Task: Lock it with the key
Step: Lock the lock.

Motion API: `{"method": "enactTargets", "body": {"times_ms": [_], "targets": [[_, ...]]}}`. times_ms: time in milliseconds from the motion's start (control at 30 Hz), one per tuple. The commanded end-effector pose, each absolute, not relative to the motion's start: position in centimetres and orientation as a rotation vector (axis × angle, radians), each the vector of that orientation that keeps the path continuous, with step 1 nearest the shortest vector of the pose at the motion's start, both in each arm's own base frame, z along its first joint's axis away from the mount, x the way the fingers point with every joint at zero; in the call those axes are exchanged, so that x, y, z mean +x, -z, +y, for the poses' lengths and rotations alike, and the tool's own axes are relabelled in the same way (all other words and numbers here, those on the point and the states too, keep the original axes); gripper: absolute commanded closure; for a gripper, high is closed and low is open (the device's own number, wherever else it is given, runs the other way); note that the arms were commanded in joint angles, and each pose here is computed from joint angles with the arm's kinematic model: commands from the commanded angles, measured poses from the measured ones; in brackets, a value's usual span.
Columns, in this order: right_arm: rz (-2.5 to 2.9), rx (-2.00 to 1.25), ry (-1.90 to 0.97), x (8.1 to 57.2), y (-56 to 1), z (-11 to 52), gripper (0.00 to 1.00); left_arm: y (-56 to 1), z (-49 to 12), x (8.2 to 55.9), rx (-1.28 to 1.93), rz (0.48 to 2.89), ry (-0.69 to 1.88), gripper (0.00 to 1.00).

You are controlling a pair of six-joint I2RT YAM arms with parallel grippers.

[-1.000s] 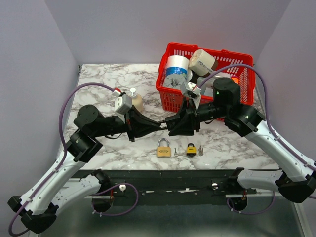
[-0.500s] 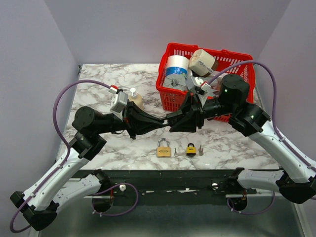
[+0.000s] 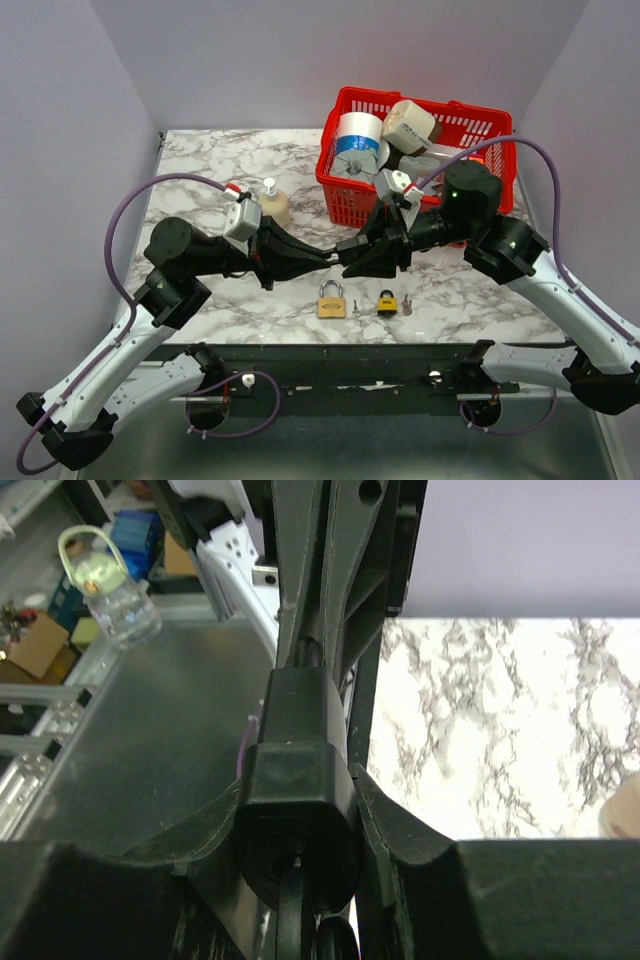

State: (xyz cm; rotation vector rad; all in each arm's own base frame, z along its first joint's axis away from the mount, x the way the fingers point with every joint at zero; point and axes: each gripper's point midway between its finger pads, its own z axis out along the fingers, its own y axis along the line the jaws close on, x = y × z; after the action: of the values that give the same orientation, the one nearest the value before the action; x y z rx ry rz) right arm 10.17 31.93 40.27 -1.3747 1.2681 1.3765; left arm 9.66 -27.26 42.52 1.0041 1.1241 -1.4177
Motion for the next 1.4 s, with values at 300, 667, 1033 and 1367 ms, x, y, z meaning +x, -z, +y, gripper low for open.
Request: {"method": "enactTargets", "body": {"times_ms": [300,667,1033,1367], "targets": [[1.532,-1.517,-1.272,9.4,-31.1,32.4,0.42,-36.0,-26.3,10.5,1.174,1.294,1.195,1.0],[1.514,-1.586,-1.259,9.3,-29.9,32.3,0.68,-35.7,-26.1,10.8,1.193,1.304,1.164,1.0],[1.552,-1.61,-1.22,9.5,-29.0,32.0,0.57,-35.0,-25.5,10.6,1.272,1.287,1.116,1.0],[1.571,-1.603,-1.208,9.5,-29.0,31.7,0.53,-34.6,-25.1,10.3,1.314,1.288,1.095,1.0]]}}
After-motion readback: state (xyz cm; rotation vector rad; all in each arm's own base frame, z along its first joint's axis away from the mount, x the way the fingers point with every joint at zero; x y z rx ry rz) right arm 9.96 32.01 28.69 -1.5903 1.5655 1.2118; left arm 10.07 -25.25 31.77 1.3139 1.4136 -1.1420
